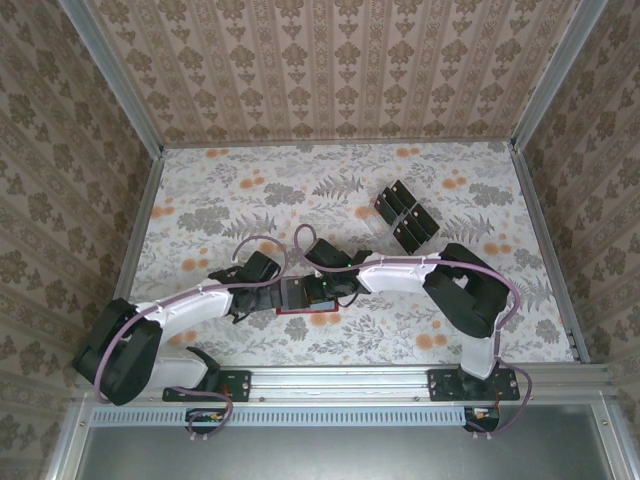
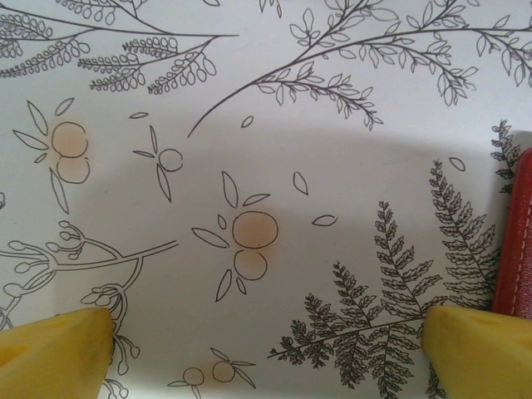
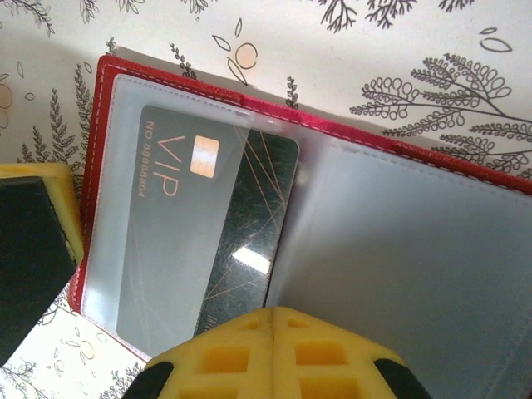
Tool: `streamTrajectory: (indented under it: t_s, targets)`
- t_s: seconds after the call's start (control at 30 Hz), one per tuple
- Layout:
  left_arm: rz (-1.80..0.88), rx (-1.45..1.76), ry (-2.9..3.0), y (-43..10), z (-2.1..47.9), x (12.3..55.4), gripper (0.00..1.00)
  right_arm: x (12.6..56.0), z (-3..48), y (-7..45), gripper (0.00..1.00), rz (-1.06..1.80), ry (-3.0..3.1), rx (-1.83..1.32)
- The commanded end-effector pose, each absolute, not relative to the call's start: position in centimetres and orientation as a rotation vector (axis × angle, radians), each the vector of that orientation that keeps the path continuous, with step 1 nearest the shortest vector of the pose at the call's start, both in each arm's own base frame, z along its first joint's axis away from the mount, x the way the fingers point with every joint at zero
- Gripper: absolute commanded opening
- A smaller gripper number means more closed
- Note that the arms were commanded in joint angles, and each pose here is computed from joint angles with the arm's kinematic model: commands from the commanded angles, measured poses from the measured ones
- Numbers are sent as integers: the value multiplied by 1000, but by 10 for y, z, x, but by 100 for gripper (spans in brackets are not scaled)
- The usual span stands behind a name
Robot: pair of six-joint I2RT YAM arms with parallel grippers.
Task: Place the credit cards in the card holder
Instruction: Insert the credit card into the card holder.
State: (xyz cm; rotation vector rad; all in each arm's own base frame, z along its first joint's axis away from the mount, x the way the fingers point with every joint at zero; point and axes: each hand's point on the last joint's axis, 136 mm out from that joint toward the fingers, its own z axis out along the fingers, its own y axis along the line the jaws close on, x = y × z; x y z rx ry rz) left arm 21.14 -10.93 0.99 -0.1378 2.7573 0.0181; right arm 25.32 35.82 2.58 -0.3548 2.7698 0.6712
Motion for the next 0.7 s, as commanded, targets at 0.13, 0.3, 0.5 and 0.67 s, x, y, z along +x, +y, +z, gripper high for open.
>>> streamTrajectory:
  t_s: [0.13, 0.3, 0.5, 0.67]
  targets:
    - [-1, -139, 2817, -112, -13, 203, 100, 249, 15, 361, 0, 699, 2805, -354]
    - [-6, -136, 2819, -114, -14, 203, 100, 248, 16, 368, 0, 738, 2806, -358]
    - [-4, -133, 2820, -114, -15, 203, 100, 249, 17, 377, 0, 769, 2804, -361]
    - [-8, -135, 2819, -115, -15, 203, 100, 249, 19, 384, 0, 789, 2802, -367]
